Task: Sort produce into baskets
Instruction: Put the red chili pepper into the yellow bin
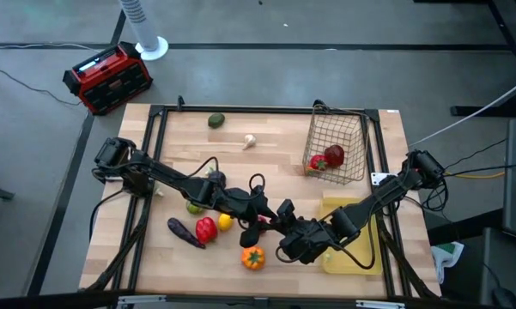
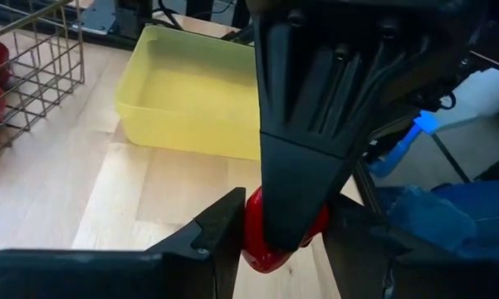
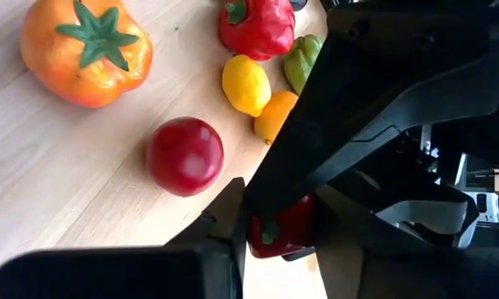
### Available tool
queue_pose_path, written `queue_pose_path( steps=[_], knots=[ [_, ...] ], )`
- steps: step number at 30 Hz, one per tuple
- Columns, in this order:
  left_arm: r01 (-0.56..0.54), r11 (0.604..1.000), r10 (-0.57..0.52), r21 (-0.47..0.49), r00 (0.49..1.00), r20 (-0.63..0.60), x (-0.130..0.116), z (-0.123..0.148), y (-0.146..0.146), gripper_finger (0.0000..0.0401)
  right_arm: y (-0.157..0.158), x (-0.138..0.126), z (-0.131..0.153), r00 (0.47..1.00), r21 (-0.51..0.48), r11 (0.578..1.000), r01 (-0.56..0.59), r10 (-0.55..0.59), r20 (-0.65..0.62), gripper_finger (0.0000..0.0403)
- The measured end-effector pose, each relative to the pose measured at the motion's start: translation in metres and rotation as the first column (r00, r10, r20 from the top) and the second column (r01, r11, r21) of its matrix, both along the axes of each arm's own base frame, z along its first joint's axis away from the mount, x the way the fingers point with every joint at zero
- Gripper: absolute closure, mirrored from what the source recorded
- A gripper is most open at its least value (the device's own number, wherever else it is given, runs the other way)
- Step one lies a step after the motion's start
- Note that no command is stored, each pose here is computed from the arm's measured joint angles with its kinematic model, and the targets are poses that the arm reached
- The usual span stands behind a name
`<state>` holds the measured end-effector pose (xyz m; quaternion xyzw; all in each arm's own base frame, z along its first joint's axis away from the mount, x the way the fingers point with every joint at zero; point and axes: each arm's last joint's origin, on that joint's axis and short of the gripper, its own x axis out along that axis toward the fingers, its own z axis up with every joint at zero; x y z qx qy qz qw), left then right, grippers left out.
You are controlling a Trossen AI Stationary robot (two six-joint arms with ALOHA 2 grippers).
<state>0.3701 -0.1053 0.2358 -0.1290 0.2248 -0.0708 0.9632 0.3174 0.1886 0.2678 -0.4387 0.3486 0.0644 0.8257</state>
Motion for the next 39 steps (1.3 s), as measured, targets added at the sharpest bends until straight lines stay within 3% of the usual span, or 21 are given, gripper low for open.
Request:
queue_pose_path(
  steps=[4,13,22,28,35,39],
  knots=[
    [0.0,1.0,0.0,-0.001,1.0,-0.001,0.0,0.0,0.0,0.0242,0.0,0.0,0.0,1.0,-0.001,1.0,0.001,-0.001,-0.002,0.0297],
    [-0.013,1.0,0.013,0.002,1.0,-0.004,0.001,0.0,0.004,0.0168,-0.001,-0.002,-0.001,1.0,0.019,0.999,0.029,-0.029,-0.012,0.0297],
    [-0.01,0.999,0.014,0.041,0.997,-0.077,-0.002,-0.007,0.007,0.0154,-0.012,-0.02,-0.014,0.949,0.106,0.953,0.285,-0.265,-0.17,0.0297],
    [0.0,0.998,0.007,0.068,0.993,-0.115,-0.004,-0.011,0.008,0.0153,-0.02,-0.039,-0.022,0.834,0.129,0.869,0.477,-0.402,-0.378,0.0297],
    [0.0,0.998,0.008,0.07,0.992,-0.124,-0.004,-0.012,0.008,0.0153,-0.031,-0.063,-0.024,0.601,0.014,0.732,0.681,-0.548,-0.581,0.0297],
    [0.0,0.998,0.009,0.07,0.992,-0.124,-0.004,-0.012,0.008,0.0152,-0.032,-0.068,-0.031,0.544,-0.003,0.706,0.709,-0.549,-0.635,0.0297]
  ],
)
